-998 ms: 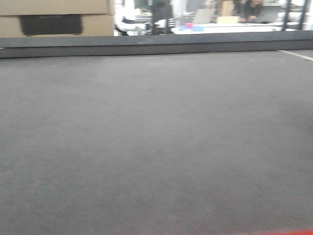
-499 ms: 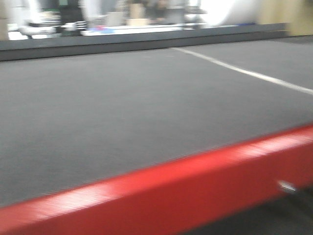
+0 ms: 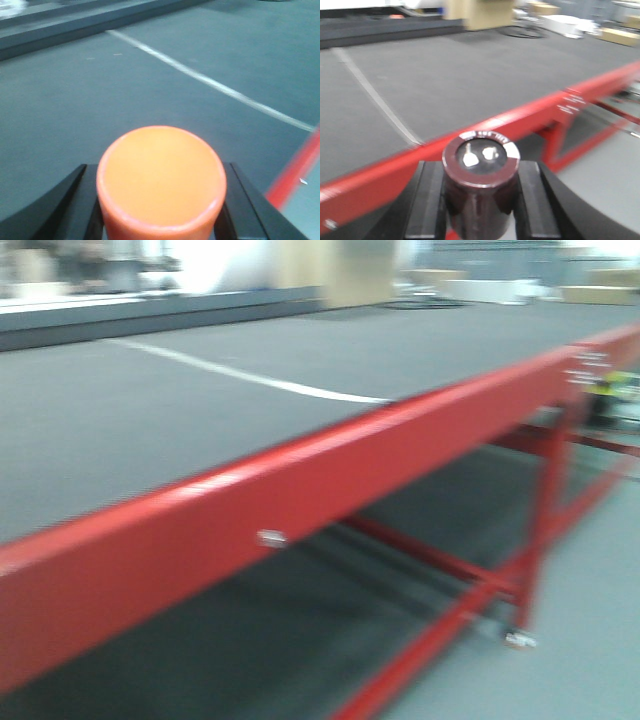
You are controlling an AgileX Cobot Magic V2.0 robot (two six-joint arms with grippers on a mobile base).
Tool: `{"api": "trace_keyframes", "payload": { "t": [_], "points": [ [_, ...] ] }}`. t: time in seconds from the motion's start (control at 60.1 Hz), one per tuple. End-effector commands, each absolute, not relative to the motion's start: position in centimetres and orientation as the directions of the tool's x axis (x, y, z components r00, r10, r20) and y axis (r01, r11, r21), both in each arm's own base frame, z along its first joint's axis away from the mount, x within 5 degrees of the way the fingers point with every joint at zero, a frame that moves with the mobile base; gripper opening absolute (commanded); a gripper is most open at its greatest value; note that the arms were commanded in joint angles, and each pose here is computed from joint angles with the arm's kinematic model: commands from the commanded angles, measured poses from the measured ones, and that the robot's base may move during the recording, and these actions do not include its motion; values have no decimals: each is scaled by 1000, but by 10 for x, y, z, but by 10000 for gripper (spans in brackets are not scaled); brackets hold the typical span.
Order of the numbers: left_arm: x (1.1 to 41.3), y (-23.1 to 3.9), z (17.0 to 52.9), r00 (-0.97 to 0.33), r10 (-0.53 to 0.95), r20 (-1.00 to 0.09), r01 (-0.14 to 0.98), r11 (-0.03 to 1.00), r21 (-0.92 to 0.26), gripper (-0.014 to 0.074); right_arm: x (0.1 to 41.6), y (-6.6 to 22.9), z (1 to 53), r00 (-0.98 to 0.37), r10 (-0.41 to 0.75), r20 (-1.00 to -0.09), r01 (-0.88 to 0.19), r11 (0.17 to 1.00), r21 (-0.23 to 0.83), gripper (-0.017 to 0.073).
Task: Place cylindrical capacitor in blue bin on shelf
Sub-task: 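Drive the base along the red table while holding both cylinders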
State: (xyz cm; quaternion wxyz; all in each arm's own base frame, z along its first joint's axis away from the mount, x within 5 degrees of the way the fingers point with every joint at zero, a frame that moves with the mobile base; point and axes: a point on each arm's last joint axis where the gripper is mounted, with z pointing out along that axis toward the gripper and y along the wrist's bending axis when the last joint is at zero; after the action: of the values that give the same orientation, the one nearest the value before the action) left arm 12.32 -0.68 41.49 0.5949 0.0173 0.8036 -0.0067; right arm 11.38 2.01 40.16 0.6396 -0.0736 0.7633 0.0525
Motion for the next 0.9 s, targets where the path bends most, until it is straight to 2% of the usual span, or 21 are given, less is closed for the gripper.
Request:
{"api": "trace_keyframes", "payload": {
  "t": [0.0, 0.881],
  "points": [
    [122, -8, 418, -267, 11, -964, 42, 999, 0, -111, 113, 20, 404, -143, -41, -989, -180, 984, -15, -25],
    [122, -8, 418, -267, 11, -964, 42, 999, 0, -111, 113, 20, 404, -143, -41, -989, -180, 984, -15, -25]
  ]
}}
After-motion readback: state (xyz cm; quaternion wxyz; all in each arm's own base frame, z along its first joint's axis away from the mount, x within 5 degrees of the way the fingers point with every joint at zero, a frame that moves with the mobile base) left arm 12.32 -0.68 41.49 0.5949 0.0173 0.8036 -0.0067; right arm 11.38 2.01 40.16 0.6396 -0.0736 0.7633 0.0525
